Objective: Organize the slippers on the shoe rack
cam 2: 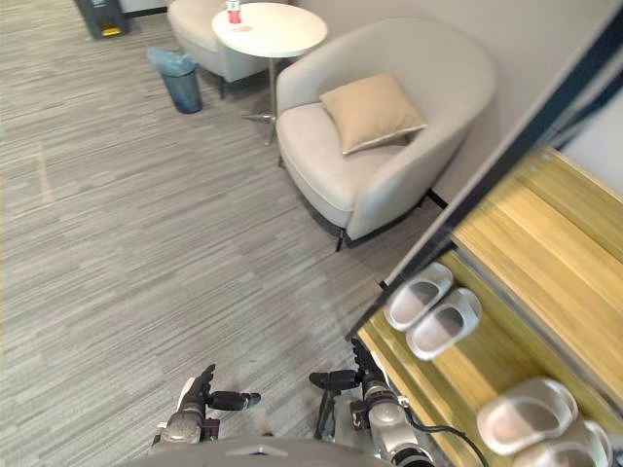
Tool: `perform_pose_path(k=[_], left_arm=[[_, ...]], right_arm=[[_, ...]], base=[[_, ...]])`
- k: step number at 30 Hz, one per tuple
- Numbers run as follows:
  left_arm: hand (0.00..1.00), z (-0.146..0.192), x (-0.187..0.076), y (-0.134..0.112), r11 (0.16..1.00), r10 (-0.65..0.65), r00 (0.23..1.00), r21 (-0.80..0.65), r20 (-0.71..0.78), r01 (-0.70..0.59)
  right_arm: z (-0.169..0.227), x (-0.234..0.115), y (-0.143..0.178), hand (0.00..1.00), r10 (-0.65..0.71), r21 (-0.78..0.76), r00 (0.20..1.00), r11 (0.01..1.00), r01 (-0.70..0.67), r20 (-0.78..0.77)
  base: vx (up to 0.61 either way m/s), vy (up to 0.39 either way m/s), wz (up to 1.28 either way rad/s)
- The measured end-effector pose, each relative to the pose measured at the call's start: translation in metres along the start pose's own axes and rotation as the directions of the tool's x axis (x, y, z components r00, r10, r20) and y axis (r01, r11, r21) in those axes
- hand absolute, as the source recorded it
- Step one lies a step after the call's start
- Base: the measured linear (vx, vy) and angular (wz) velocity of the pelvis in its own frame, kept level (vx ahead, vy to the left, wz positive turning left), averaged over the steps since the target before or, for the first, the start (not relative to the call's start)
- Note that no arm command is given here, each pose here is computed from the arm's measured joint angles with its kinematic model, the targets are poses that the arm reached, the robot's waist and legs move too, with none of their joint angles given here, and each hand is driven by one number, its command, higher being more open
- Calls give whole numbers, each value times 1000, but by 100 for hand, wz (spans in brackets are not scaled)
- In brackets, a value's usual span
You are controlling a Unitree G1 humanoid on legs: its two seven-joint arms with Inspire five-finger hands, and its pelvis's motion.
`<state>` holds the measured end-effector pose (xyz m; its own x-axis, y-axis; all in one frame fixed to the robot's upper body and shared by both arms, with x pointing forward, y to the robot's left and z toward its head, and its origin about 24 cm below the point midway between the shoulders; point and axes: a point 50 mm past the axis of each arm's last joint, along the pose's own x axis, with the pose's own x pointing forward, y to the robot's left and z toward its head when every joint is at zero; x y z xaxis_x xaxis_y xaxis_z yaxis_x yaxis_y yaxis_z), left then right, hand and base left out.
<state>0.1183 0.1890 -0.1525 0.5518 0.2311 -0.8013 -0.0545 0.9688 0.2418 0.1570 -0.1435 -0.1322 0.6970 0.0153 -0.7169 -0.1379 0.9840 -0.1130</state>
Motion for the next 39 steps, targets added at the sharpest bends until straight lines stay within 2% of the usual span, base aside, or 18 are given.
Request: perform_pose_path(k=[7, 13, 15, 18, 25, 32, 35, 39], left_arm=[[100, 18, 2, -8, 1000, -13, 998, -11, 62, 14], [100, 41, 4, -16, 999, -26, 990, -18, 137, 29], [100, 42, 3, -19, 999, -42, 989, 3, 145, 42], [100, 39, 4, -8, 1000, -11, 990, 23, 142, 8], [100, 19, 2, -9, 1000, -14, 997, 23, 71, 12], [100, 13, 3, -6, 999, -11, 999, 30, 36, 10], [100, 19, 1, -19, 999, -35, 998, -20, 58, 36], [100, 36, 2, -14, 994, 11, 992, -112, 124, 3]], right_arm=[[-4, -1, 2, 100, 0, 14, 1000, 1000, 0, -23], [12, 5, 3, 100, -9, 26, 1000, 1000, 9, 24], [-4, -1, 5, 100, -10, 34, 1000, 999, 10, -21], [-10, -5, 21, 100, 40, 39, 998, 998, -39, -39], [1, 0, 20, 100, 60, -26, 998, 998, -61, -13], [16, 2, 22, 100, 78, -55, 995, 996, -75, 59], [13, 3, 9, 100, 27, -38, 999, 999, -26, 35], [4, 0, 16, 100, 31, -23, 1000, 999, -31, 4]], base=[[533, -245, 125], [287, -4, 45], [366, 115, 67], [349, 124, 38], [279, 77, 48], [402, -211, 92], [483, -256, 83], [535, -209, 34]])
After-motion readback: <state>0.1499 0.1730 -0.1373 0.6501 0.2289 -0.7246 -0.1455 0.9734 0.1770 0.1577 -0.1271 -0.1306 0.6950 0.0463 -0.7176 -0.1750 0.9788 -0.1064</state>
